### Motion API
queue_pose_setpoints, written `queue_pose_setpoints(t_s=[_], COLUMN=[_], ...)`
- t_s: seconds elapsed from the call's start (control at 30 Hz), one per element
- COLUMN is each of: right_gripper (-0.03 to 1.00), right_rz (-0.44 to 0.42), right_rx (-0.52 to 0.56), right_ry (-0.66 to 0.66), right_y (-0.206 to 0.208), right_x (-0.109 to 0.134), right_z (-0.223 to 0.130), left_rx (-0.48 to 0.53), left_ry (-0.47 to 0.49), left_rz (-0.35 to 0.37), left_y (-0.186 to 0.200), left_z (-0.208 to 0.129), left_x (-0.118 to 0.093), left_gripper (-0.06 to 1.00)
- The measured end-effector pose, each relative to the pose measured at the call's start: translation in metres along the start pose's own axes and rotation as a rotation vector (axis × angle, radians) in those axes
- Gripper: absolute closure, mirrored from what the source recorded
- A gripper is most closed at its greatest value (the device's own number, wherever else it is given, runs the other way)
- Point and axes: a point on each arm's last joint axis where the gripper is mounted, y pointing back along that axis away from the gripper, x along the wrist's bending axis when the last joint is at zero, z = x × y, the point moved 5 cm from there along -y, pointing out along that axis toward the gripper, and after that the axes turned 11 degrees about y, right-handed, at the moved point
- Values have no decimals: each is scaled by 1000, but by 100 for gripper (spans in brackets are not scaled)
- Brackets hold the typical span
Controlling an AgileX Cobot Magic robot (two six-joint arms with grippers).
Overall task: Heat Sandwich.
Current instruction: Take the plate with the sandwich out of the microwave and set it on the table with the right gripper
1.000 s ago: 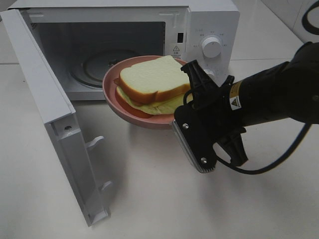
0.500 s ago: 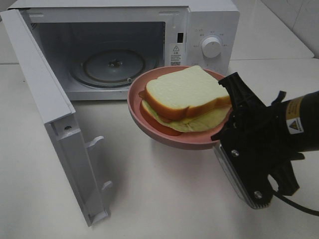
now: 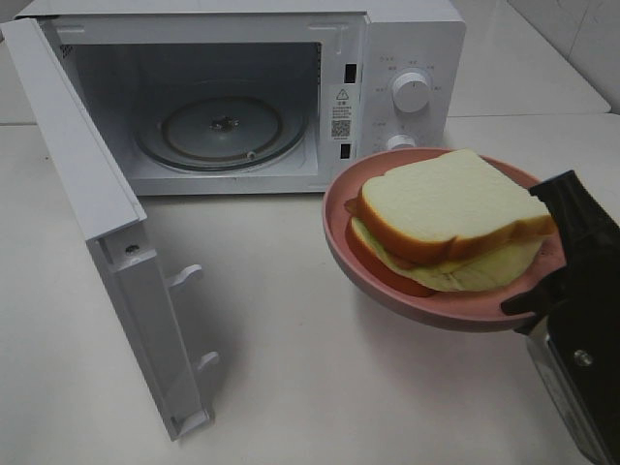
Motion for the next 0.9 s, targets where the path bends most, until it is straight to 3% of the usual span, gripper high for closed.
queue_pose_setpoints(t_s=[0.43, 0.9], right_gripper=[85, 85], right_rz=[-13, 20], right_rx=[106, 245], right_ry=[-112, -249], right_y=[31, 36], right_x=[17, 26], right_z=[-18, -36], left_rx=[0, 0], left_ry=[0, 0], left_rz=[0, 0], left_y=[0, 0], left_z=[0, 0], left_x=[0, 0], left_gripper=[-2, -2])
